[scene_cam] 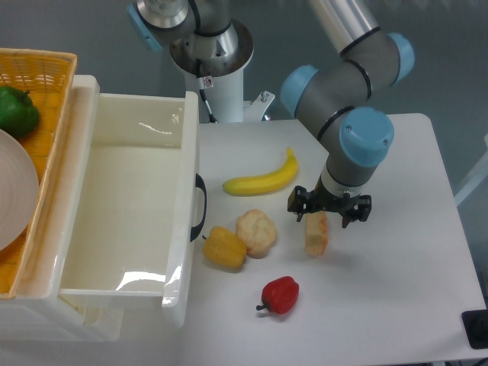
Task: Pick up the square bread
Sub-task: 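Lower the gripper around the square bread slice and close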
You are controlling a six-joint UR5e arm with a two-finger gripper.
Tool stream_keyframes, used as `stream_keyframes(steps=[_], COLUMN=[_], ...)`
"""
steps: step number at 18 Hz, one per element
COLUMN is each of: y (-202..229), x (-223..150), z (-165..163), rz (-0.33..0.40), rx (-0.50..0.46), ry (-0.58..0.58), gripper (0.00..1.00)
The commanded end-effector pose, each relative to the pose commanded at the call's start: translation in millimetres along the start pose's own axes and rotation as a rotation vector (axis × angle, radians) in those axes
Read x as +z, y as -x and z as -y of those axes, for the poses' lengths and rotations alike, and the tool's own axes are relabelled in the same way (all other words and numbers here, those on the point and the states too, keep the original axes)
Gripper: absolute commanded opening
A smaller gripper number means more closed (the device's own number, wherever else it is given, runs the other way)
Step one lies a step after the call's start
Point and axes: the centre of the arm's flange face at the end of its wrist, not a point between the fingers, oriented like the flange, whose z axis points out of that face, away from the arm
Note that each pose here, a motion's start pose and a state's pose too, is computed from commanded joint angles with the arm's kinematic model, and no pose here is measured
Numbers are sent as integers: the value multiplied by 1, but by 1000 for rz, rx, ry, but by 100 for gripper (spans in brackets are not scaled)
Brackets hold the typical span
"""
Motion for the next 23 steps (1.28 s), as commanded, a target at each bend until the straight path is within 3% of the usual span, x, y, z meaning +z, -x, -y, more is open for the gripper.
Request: stream_keyframes(steps=[3, 17, 18, 23], y=[5, 11, 11, 14], x=[24, 54, 53, 55], z=[3, 6, 7, 6], rz=[-24, -36, -30, -13], rx=[19, 18, 20, 20], ry=[26, 38, 39, 52], gripper=[100, 100, 97, 49])
